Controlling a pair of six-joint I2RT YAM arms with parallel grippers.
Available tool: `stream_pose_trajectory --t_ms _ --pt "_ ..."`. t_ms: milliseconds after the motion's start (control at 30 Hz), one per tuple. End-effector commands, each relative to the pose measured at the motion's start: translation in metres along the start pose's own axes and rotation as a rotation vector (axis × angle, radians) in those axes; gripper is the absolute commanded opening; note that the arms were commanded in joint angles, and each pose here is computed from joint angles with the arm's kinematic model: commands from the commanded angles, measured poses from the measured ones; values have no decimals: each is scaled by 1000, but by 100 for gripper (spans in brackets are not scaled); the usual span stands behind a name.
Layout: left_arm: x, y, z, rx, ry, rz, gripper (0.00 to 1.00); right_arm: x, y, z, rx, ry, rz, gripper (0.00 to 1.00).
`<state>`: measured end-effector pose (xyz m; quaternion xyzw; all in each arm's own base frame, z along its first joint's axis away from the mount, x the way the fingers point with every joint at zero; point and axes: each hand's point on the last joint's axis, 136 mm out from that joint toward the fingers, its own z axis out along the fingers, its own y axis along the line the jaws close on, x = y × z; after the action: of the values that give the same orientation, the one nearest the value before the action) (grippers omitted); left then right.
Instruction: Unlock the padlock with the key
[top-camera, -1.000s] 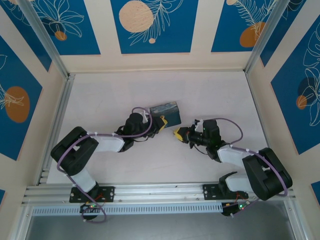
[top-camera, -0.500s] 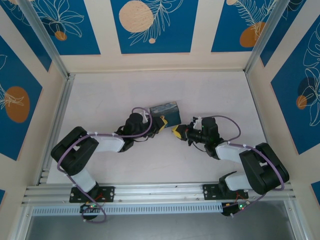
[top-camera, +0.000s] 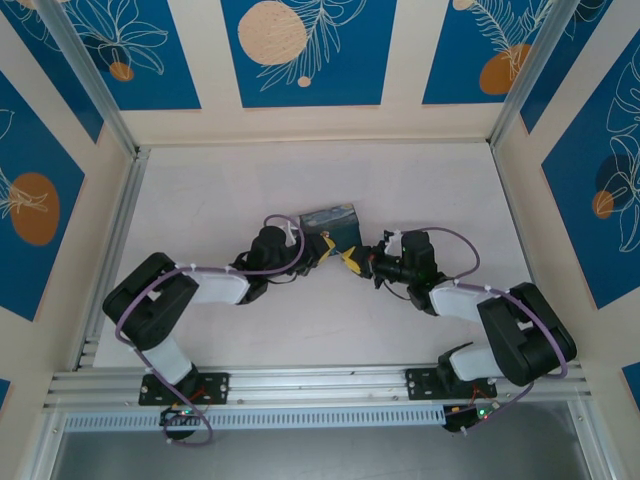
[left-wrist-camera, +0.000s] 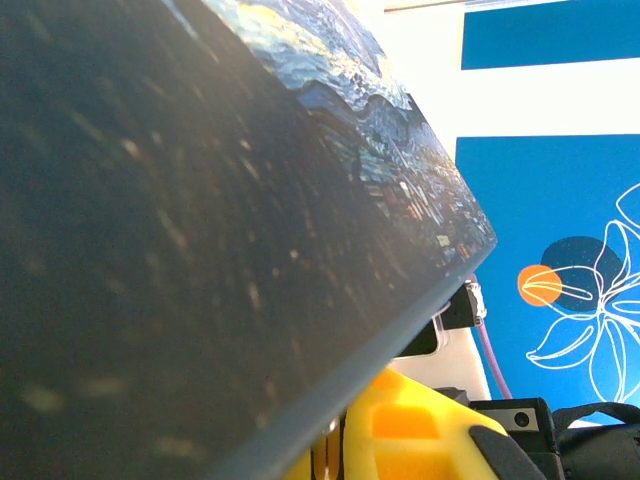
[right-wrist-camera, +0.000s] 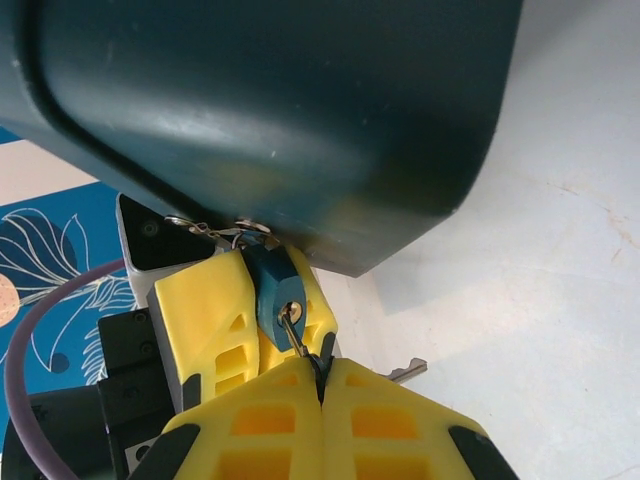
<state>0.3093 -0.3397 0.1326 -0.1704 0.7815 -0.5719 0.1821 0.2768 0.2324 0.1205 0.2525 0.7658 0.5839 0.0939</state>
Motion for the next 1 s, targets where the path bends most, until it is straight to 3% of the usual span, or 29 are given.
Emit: stream_pose_trajectory --t_ms 0,967 --pt "-4 -19 -1 75 -10 35 0 1 6 4 -6 16 -16 0" --pt "-1 -10 -4 55 -3 38 0 -2 9 5 -18 20 -19 0"
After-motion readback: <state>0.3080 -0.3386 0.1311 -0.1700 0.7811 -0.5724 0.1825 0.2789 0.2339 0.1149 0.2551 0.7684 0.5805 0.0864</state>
